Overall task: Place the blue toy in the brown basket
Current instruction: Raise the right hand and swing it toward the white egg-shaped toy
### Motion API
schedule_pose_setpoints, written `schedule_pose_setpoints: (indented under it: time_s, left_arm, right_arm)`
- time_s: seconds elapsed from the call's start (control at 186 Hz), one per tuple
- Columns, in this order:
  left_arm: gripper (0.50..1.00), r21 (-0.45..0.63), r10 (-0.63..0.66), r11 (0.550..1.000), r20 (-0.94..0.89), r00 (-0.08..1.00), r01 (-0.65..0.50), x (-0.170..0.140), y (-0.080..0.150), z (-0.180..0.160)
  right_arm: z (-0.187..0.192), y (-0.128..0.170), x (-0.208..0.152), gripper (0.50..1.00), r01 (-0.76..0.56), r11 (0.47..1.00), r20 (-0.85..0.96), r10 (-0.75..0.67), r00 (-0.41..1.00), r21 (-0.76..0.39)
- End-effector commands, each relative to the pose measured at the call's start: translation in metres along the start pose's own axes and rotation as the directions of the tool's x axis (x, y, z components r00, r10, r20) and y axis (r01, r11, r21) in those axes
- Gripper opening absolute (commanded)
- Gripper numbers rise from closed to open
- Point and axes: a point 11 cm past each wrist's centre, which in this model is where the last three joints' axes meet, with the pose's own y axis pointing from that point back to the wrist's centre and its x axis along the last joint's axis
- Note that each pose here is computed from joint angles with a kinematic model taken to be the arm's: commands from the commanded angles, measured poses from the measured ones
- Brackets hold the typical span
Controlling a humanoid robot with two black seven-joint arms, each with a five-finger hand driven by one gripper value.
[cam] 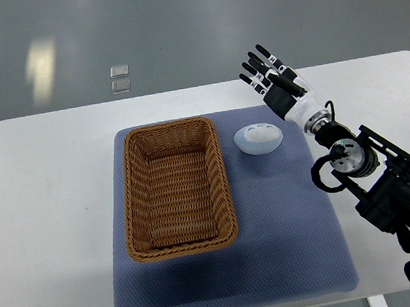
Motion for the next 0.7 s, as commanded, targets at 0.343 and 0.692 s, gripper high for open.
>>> schedule_pose_setpoints:
  time_s: [0.343, 0.692]
  left_arm:
    - [1.000, 0.000, -0.001, 1.000, 0.000, 1.000, 0.001, 0.000, 0.000, 0.000]
    - [1.000, 0.000, -0.004, 1.000, 0.003, 1.000, 0.004, -0.001, 0.000, 0.000]
  right_arm:
    - [-0.007, -0.001, 0.001, 0.909, 0.006, 1.000, -0.034, -0.006, 0.999, -0.006]
    - [-0.057, -0.021, -0.018, 0.909, 0.068, 0.974, -0.602, -0.186, 0.776, -0.214]
